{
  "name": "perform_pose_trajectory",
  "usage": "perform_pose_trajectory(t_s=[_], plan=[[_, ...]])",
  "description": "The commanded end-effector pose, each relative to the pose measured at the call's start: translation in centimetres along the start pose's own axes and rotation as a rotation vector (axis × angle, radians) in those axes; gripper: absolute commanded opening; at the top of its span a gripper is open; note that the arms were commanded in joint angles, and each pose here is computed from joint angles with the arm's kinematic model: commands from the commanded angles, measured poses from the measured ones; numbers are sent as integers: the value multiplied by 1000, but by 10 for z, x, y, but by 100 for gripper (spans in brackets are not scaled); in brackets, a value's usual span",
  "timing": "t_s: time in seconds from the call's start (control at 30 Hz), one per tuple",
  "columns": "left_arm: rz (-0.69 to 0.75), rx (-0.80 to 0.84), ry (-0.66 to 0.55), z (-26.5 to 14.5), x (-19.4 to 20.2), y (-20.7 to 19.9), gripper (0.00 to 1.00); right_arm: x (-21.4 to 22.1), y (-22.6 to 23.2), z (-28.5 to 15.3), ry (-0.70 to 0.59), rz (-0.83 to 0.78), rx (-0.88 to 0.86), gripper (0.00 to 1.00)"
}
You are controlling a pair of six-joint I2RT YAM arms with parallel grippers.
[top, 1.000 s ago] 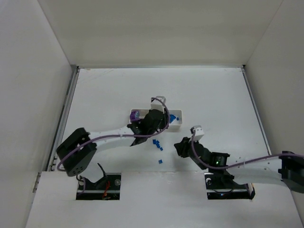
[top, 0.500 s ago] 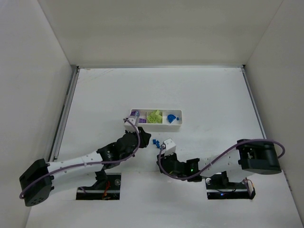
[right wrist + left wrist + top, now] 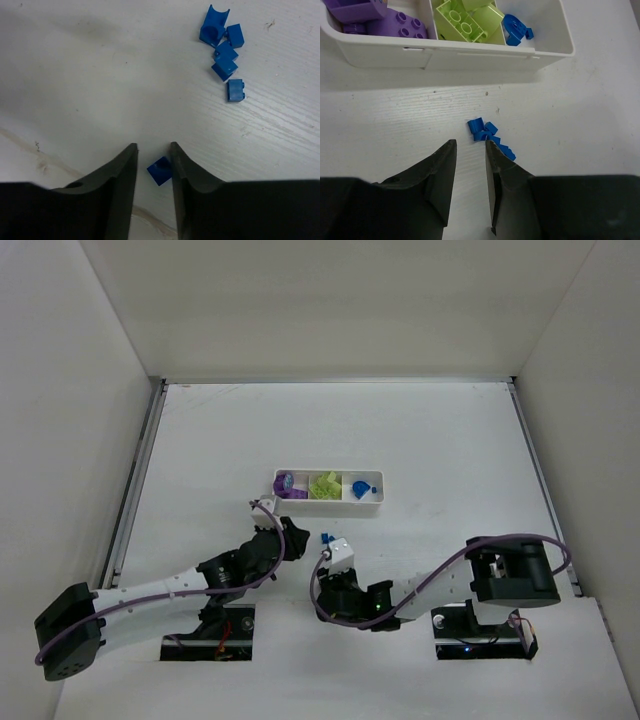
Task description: Sort the legos into containers by color
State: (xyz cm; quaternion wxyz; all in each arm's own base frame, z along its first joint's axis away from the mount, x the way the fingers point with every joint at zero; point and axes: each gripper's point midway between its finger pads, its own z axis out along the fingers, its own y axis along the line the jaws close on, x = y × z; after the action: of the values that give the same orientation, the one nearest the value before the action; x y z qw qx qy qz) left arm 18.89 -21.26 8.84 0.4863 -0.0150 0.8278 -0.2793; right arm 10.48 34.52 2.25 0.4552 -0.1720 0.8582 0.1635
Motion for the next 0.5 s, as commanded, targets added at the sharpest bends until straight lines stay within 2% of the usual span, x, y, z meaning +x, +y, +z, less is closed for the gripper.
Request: perform_pose_trajectory(t_s=[0.0, 0.07, 0.17, 0.47], plan=[[-28, -3, -28, 0, -3, 1, 27, 14, -17, -6, 40, -48, 56, 48], [-24, 1, -28, 0, -3, 0, 27, 14, -19, -10, 30, -41, 55, 53], [-23, 1, -28, 0, -4, 0, 27, 15, -21, -13, 34, -18, 49, 54], [-41, 11, -36, -1, -4, 0, 28, 26, -11, -14, 68, -40, 23, 39]])
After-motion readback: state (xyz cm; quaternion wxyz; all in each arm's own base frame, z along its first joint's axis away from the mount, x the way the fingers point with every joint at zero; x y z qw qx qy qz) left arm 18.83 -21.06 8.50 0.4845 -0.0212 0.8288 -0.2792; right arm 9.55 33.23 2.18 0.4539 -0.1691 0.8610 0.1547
